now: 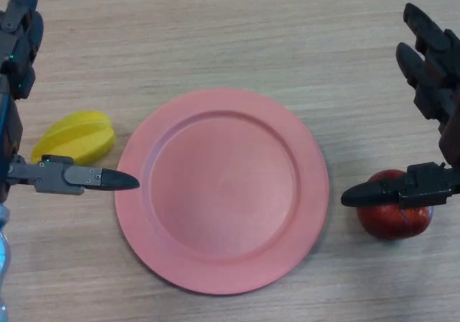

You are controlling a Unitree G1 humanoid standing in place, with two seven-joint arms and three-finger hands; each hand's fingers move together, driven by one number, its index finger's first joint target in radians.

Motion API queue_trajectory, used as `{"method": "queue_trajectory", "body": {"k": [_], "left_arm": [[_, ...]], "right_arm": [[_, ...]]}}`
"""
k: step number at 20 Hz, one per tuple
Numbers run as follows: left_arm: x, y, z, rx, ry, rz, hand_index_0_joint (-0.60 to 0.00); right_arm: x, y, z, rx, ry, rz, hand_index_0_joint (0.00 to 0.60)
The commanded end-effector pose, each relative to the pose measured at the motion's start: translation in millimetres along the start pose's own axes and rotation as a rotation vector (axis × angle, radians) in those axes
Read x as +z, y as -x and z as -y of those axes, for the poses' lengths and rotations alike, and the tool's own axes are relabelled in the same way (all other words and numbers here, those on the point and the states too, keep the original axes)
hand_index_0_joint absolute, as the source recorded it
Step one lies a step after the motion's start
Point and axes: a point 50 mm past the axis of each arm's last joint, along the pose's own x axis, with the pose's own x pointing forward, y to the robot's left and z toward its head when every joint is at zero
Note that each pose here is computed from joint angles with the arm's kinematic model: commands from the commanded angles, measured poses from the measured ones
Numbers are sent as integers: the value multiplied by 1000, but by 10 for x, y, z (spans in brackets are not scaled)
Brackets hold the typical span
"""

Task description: Pick up the yellow starfruit and place it on the plate

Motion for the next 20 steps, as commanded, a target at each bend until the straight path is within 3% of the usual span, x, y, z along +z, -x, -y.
{"method": "queue_trajectory", "body": {"k": [1,10,15,20], "left_arm": [[300,-11,-117,35,-45,234,0],[329,22,-152,13,-23,176,0],[79,-38,-286,-6,-258,87,0],[-147,-147,-349,10,-356,38,0]], "right_arm": [[302,5,121,-68,47,209,0],[297,-30,142,-98,54,223,0],[304,-74,163,-112,37,228,0],[261,-70,163,-115,49,220,0]]}}
